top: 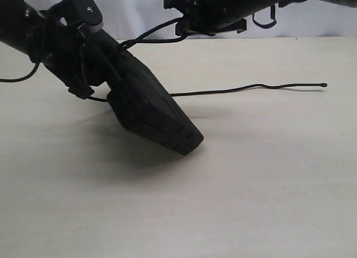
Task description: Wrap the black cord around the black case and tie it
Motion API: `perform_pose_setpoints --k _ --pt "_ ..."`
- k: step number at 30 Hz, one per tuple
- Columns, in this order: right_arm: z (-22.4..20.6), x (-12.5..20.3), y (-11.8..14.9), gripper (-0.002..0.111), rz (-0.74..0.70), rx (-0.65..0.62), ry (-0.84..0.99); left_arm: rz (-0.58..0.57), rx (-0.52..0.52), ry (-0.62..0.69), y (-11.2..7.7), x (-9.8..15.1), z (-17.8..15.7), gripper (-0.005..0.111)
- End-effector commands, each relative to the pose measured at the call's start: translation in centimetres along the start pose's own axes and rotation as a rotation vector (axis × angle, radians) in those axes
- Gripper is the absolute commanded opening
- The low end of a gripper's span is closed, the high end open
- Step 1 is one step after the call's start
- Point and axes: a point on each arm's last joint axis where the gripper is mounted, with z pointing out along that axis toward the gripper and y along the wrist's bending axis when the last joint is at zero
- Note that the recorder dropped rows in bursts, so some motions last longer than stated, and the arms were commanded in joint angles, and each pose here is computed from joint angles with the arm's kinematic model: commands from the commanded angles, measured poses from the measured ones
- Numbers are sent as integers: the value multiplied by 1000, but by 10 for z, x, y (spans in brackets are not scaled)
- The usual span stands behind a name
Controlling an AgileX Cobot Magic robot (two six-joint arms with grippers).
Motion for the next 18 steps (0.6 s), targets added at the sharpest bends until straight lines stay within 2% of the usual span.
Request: perform_pose_setpoints --k 1,4,5,6,8,9,12,16,18 --pt "-7 -5 4 5 -21 -7 -28 67 -82 -50 5 -13 -40 50" --pt "-7 -4 4 5 -31 -9 -17 9 -152 -185 6 -26 -65 50" --pt "-7 -3 4 5 -54 -12 -3 -67 -167 -265 8 -32 -68 50" --pt "-7 -1 5 5 -75 -16 13 -135 -163 -309 10 -35 -63 50" --pt "-5 3 11 5 -143 -24 31 -203 -117 -339 11 -38 -46 50" --pt "-4 4 15 5 -170 -30 34 -210 -86 -346 10 -38 -39 50" --pt "1 12 32 5 -294 -60 50 -145 110 -403 -1 -42 -3 50" --pt "2 14 36 5 -318 -67 54 -189 150 -473 1 -42 29 50" --pt "2 14 36 5 -318 -67 54 -203 101 -462 6 -39 41 49"
